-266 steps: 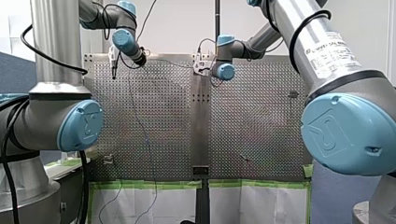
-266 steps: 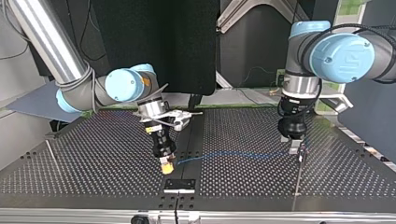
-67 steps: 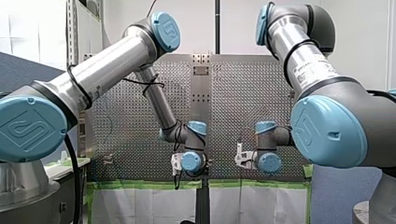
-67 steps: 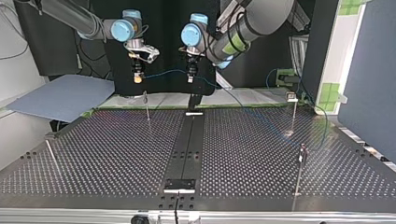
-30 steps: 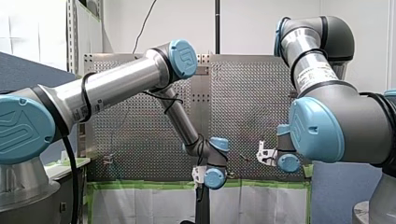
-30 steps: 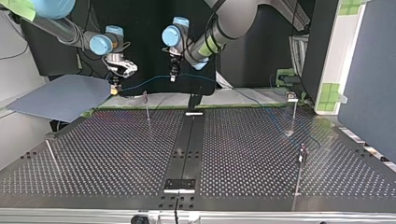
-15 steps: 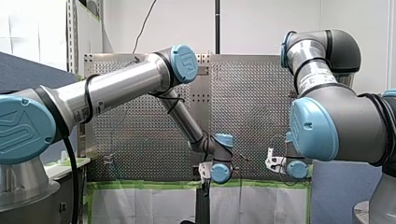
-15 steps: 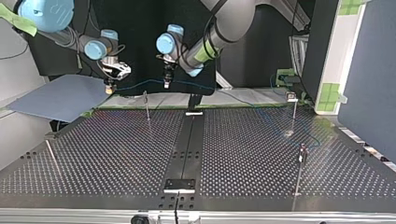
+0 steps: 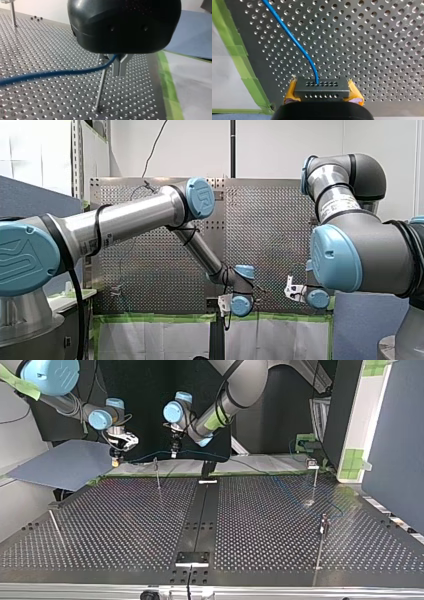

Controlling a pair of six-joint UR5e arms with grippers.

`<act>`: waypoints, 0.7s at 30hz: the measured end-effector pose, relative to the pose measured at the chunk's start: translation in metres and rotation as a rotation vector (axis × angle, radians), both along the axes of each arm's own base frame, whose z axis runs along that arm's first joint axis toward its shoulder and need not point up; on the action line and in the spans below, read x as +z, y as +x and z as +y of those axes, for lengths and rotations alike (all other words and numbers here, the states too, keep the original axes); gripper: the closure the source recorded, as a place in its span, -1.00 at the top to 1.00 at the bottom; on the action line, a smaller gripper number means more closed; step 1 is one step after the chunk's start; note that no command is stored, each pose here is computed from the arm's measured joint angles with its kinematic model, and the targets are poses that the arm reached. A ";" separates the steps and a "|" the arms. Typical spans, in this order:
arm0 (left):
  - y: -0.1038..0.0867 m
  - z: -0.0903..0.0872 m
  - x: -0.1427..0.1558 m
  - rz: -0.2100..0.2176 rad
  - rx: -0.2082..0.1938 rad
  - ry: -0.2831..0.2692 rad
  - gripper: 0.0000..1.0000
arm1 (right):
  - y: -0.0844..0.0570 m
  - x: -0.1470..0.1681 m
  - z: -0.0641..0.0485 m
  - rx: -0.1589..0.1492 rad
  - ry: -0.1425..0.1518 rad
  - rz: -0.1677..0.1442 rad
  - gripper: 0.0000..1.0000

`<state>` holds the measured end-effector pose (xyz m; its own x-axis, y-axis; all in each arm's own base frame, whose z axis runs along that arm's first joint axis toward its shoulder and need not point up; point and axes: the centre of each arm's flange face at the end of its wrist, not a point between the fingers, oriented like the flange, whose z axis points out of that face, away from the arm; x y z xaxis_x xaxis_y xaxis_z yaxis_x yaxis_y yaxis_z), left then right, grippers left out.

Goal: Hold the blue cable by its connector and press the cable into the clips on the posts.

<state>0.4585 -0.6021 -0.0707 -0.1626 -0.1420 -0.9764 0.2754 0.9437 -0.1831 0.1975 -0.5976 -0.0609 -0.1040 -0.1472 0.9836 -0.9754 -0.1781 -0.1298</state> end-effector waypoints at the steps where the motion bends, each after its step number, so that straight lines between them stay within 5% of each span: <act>1: 0.002 -0.002 0.002 -0.005 0.000 -0.005 -1.00 | -0.001 0.001 -0.002 -0.002 -0.001 -0.001 -1.00; 10: 0.012 -0.013 0.016 -0.026 -0.011 -0.032 -1.00 | -0.015 0.008 -0.021 -0.021 -0.002 -0.001 -1.00; 21: 0.013 -0.005 -0.003 -0.002 -0.009 -0.013 -1.00 | -0.014 0.010 -0.024 -0.004 0.000 0.003 -1.00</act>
